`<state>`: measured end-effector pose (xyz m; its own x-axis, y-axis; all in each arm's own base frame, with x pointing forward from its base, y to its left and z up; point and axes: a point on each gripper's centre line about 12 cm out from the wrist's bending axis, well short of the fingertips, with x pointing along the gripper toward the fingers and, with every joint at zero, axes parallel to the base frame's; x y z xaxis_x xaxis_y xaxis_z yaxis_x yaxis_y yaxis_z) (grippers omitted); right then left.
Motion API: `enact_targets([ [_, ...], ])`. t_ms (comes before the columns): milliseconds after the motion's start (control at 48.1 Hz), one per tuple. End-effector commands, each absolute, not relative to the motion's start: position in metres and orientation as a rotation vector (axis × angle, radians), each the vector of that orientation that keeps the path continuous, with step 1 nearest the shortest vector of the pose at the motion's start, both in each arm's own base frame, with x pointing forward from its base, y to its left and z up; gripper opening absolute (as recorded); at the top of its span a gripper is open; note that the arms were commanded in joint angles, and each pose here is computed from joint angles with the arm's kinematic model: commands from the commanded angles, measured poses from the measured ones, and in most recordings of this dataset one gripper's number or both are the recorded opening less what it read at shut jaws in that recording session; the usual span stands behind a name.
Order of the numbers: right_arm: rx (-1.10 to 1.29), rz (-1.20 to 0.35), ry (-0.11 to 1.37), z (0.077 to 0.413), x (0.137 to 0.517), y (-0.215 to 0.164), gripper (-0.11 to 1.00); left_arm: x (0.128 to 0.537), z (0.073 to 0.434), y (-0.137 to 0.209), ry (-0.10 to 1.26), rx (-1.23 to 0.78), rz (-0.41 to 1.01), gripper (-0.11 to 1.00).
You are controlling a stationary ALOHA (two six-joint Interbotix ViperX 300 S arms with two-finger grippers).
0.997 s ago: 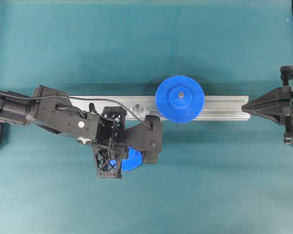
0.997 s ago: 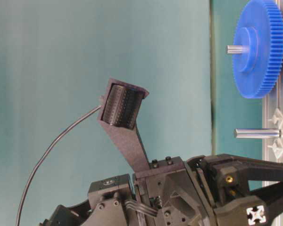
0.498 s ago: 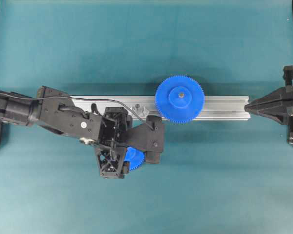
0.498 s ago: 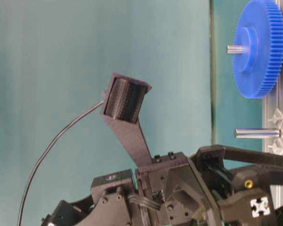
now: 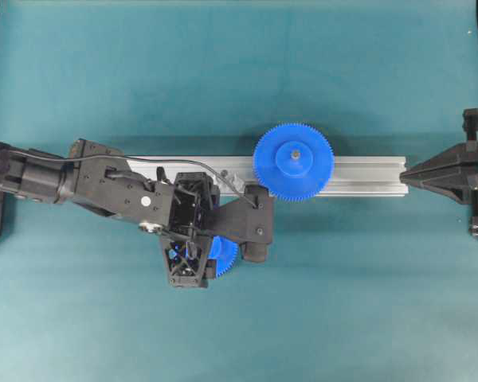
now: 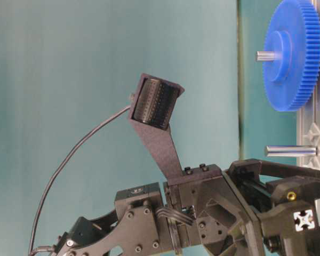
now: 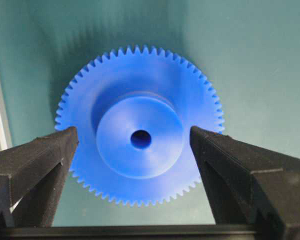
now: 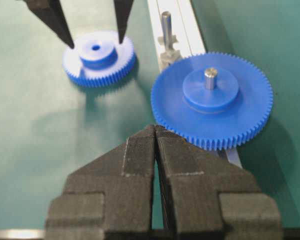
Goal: Find the location of the shaft and insert the small gear.
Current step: 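Close the left gripper on the gear hub and lift it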
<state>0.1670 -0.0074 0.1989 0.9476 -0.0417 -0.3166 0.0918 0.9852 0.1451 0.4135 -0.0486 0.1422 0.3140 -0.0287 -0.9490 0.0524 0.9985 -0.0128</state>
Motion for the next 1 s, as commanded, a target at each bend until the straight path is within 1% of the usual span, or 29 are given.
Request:
enact_targets([
  [0, 0.17, -0.072, 0.307, 0.203, 0.169, -0.008, 0.02, 0.418, 0.152, -0.052, 1.218, 0.022, -0.06, 0.93],
  [374, 0.172, -0.072, 0.305, 0.203, 0.169, -0.008, 0.02, 0.417, 0.148, -0.055, 1.23, 0.028, -0.065, 0.93],
  [976, 0.172, -0.073, 0.307, 0.203, 0.169, -0.008, 0.02, 0.415, 0.128, -0.054, 1.275, 0.027, -0.058, 0.93],
])
